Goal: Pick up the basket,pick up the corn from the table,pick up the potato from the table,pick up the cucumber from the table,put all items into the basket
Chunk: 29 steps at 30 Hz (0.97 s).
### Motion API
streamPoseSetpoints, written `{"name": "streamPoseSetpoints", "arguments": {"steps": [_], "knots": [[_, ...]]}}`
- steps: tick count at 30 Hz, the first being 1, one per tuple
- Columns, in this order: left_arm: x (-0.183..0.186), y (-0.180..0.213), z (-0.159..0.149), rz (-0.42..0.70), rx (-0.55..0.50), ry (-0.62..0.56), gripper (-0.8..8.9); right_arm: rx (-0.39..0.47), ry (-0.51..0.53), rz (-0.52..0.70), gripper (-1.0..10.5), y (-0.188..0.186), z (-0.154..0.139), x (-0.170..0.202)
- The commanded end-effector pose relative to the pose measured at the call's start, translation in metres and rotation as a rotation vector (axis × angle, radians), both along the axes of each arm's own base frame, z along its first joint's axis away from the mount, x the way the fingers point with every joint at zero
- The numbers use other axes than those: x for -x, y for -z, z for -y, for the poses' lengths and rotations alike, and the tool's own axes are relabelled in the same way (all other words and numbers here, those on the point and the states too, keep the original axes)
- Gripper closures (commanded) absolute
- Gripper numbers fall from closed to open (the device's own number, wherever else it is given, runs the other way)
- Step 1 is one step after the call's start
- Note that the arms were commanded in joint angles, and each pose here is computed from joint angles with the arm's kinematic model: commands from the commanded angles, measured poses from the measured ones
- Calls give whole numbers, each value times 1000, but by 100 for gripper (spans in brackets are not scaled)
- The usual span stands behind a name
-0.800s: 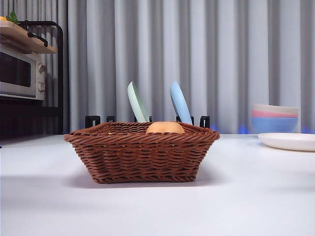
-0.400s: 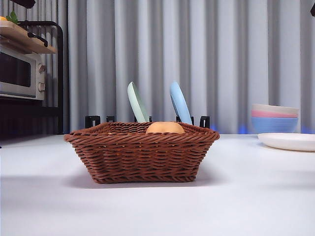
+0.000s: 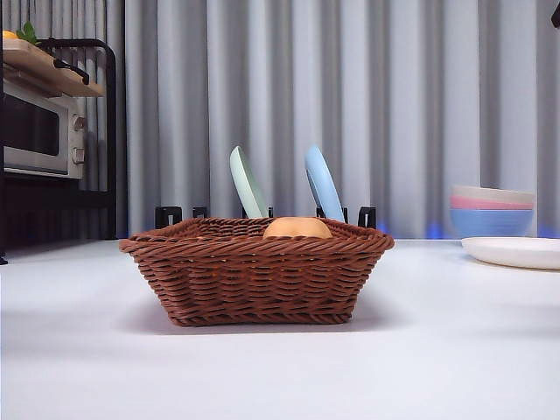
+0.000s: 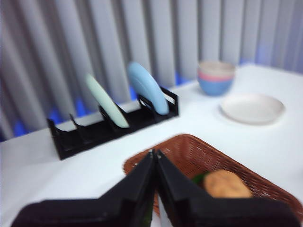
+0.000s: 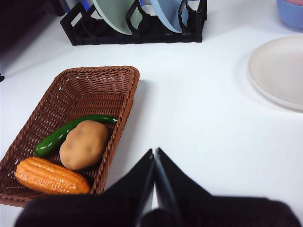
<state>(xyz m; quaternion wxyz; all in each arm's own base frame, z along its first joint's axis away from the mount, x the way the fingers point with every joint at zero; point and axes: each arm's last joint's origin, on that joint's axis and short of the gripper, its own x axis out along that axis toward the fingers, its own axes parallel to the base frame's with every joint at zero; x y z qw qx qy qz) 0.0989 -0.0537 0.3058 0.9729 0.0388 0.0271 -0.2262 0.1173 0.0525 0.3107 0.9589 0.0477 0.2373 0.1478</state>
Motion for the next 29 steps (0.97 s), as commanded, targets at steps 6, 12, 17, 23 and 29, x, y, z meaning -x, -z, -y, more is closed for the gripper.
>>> {"name": "streamPoseSetpoints", "arguments": {"steps": [6, 12, 17, 23, 29], "knots": [[3, 91, -30, -48, 47, -153, 814, -10, 6, 7, 945, -1, 0, 0], [6, 131, -39, -54, 47, -250, 814, -11, 5, 7, 945, -1, 0, 0], [4, 152, -43, -89, 40, -288, 814, -10, 6, 7, 945, -1, 0, 0], [3, 159, -44, -126, 33, -301, 814, -10, 6, 7, 945, -1, 0, 0], [3, 159, -44, -126, 41, -306, 814, -10, 6, 7, 945, -1, 0, 0]]}}
